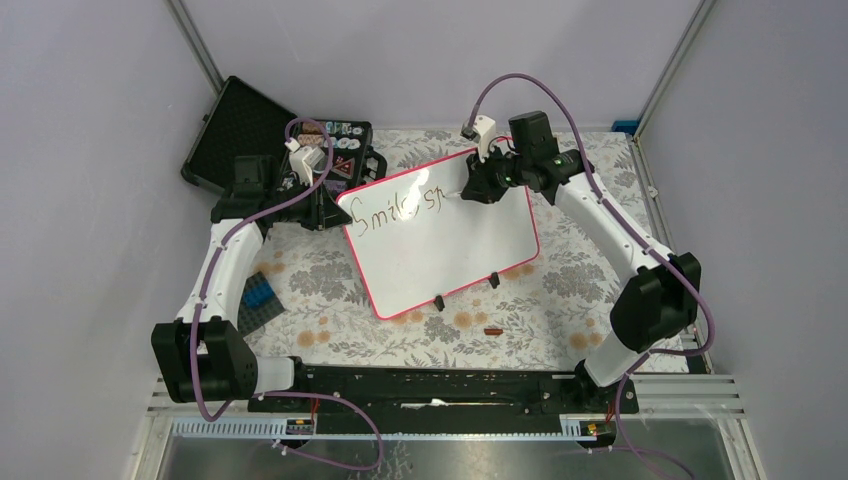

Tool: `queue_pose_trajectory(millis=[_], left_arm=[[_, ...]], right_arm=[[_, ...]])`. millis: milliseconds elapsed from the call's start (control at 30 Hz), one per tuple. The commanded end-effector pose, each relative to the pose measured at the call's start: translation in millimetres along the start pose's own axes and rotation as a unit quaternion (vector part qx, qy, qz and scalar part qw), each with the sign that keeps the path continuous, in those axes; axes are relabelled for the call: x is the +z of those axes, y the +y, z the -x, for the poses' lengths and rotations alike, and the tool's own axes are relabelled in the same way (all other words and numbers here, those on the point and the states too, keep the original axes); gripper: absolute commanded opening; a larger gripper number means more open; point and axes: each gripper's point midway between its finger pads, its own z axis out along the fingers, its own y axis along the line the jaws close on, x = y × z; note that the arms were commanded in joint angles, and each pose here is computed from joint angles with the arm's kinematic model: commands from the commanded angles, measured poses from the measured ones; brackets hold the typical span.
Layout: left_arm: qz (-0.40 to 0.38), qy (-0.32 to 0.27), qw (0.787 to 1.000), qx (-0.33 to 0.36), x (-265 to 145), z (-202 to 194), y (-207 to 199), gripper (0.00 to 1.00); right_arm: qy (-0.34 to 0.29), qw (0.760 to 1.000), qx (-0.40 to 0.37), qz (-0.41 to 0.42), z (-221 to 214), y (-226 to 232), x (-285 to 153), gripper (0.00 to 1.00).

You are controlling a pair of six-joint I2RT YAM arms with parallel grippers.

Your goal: Write a sentence on the whiteboard

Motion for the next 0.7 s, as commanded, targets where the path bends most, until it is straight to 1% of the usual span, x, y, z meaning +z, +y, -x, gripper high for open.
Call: queue_pose_trajectory(millis=[0, 667], left_arm=[[0.024, -0.026, 0.998, 0.06, -3.2, 17.3, 4.6, 0.0], [0.024, -0.025, 0.997, 0.062, -2.9, 16.6, 4.7, 0.0]], right_arm=[[-0.014, 1.0, -0.012, -0.01, 5.1, -1.6, -8.8, 0.0], [-0.022, 1.0, -0.018, 0.009, 21.4, 11.7, 2.0, 0.0]])
